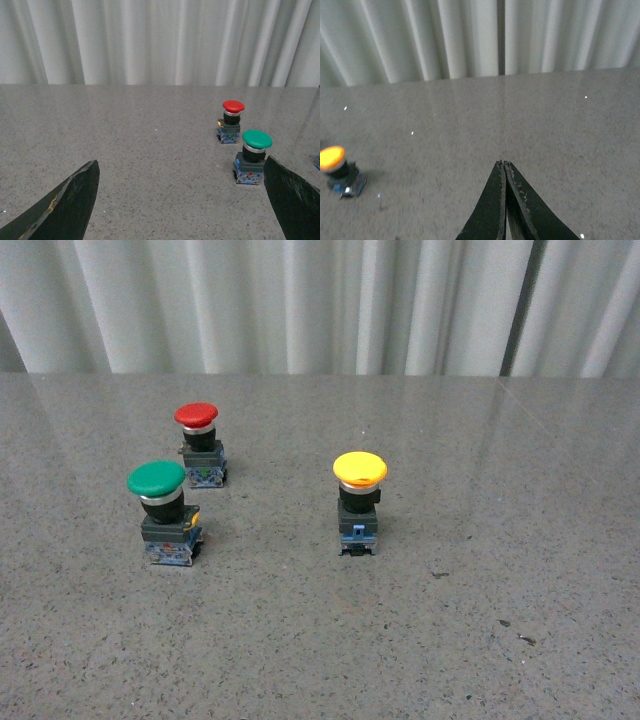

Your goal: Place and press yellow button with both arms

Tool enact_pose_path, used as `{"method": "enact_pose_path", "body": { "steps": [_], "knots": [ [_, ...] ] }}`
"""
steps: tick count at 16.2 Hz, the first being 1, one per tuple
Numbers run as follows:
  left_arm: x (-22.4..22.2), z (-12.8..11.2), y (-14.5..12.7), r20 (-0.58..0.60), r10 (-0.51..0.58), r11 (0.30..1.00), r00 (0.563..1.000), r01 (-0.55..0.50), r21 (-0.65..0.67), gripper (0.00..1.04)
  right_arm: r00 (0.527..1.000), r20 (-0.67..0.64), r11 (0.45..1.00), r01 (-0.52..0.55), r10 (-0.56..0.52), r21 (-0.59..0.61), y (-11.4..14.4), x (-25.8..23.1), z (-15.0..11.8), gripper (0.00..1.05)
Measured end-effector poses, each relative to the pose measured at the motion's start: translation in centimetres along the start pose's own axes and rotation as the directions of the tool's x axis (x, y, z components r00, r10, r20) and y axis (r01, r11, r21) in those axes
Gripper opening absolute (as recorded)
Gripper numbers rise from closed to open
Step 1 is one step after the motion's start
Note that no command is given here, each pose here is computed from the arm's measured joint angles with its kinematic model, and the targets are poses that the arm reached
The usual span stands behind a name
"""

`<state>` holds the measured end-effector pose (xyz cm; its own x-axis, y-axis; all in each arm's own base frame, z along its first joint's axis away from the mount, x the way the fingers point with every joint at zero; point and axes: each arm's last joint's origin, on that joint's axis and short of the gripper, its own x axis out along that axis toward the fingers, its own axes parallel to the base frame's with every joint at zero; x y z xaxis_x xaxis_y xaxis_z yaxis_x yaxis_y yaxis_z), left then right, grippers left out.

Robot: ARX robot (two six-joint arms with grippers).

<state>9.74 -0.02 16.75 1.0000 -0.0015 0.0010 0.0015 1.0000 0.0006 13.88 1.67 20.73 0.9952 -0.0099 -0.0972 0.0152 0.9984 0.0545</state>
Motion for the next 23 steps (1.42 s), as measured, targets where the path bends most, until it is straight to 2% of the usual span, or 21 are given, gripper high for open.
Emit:
{"method": "enact_pose_path", "body": {
  "steps": [2,3,6,8,15,20,21,23],
  "knots": [
    [0.0,0.0,0.0,0.000,0.000,1.000,1.000,0.000,0.000,0.98,0.999,0.037,1.000,0.008,-0.007,-0.023,-1.7,-2.1,-0.8,0.02],
    [0.0,0.0,0.0,0.000,0.000,1.000,1.000,0.000,0.000,0.98,0.992,0.124,0.999,-0.011,0.016,-0.034,-1.8,-3.0,-0.4,0.02],
    [0.0,0.0,0.0,0.000,0.000,1.000,1.000,0.000,0.000,0.98,0.998,0.053,0.999,-0.011,0.013,-0.042,-1.9,-3.6,-2.7,0.02],
    [0.0,0.0,0.0,0.000,0.000,1.000,1.000,0.000,0.000,0.98,0.994,0.106,0.999,-0.011,0.016,-0.046,-1.9,-3.9,-2.5,0.02],
    [0.0,0.0,0.0,0.000,0.000,1.000,1.000,0.000,0.000,0.98,0.995,0.103,0.999,-0.011,0.016,-0.047,-2.0,-3.7,-4.2,0.02],
    [0.0,0.0,0.0,0.000,0.000,1.000,1.000,0.000,0.000,0.98,0.995,0.099,0.999,-0.011,0.016,-0.049,-2.0,-3.7,-4.3,0.02],
    [0.0,0.0,0.0,0.000,0.000,1.000,1.000,0.000,0.000,0.98,0.995,0.100,0.999,-0.011,0.016,-0.050,-2.0,-3.7,-4.3,0.06],
    [0.0,0.0,0.0,0.000,0.000,1.000,1.000,0.000,0.000,0.98,0.995,0.100,0.999,-0.011,0.016,-0.050,-2.0,-3.7,-4.3,0.29]
  ]
}}
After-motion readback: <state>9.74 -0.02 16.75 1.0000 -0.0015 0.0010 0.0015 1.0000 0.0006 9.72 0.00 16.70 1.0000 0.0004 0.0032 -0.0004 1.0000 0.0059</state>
